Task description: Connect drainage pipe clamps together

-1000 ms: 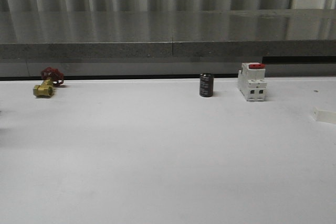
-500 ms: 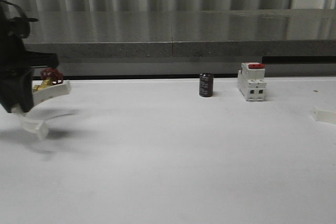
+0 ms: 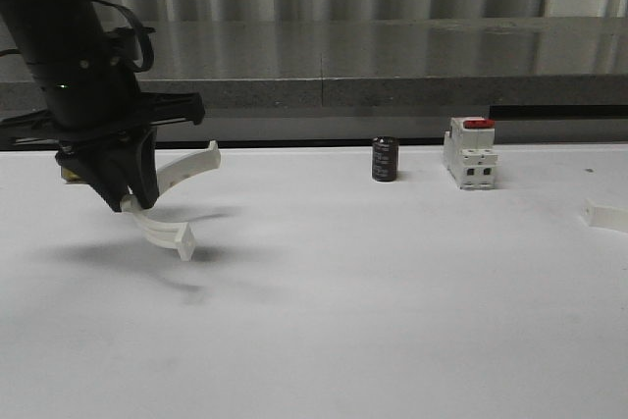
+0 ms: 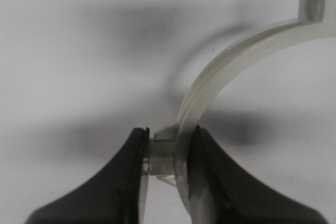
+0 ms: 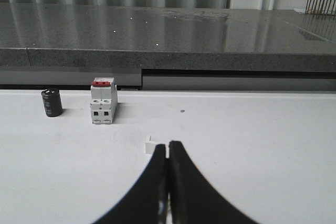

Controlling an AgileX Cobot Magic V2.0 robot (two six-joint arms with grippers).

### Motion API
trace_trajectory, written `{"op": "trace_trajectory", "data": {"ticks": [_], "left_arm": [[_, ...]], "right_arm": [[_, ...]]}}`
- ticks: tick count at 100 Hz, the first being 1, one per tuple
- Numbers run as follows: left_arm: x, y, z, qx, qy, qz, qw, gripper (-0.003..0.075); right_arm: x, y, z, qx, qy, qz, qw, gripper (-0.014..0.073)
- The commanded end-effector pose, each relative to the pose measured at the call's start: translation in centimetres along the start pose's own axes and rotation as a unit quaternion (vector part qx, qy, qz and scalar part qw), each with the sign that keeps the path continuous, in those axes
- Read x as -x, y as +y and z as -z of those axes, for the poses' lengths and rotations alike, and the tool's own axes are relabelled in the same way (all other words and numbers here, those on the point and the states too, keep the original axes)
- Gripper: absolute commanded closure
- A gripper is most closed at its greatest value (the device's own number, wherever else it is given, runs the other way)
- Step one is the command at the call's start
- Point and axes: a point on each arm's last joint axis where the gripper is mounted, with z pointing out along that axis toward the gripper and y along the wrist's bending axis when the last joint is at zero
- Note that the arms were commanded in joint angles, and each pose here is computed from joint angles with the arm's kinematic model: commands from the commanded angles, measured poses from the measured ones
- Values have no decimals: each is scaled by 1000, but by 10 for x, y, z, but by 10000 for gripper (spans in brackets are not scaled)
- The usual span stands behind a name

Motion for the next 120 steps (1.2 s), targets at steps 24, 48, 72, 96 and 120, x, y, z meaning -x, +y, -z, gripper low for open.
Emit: {"op": "trace_trajectory", "data": {"ticks": [24, 48, 72, 96, 120], "left_arm": [[5, -3, 8, -5, -9, -1, 1000, 590], [8, -4, 8, -8, -26, -1, 1000, 390], [14, -7, 30, -18, -65, -3, 998, 404], [10, -7, 91, -18, -145, -25, 989, 676], [-3, 2, 143, 10, -199, -49, 979, 741]], "right_arm": [[13, 0, 3, -4, -55, 3, 998, 661], [13, 0, 3, -4, -55, 3, 998, 661], [13, 0, 3, -4, -55, 3, 998, 661], [13, 0, 3, -4, -55, 3, 998, 661], [13, 0, 3, -4, -55, 3, 998, 661]]}}
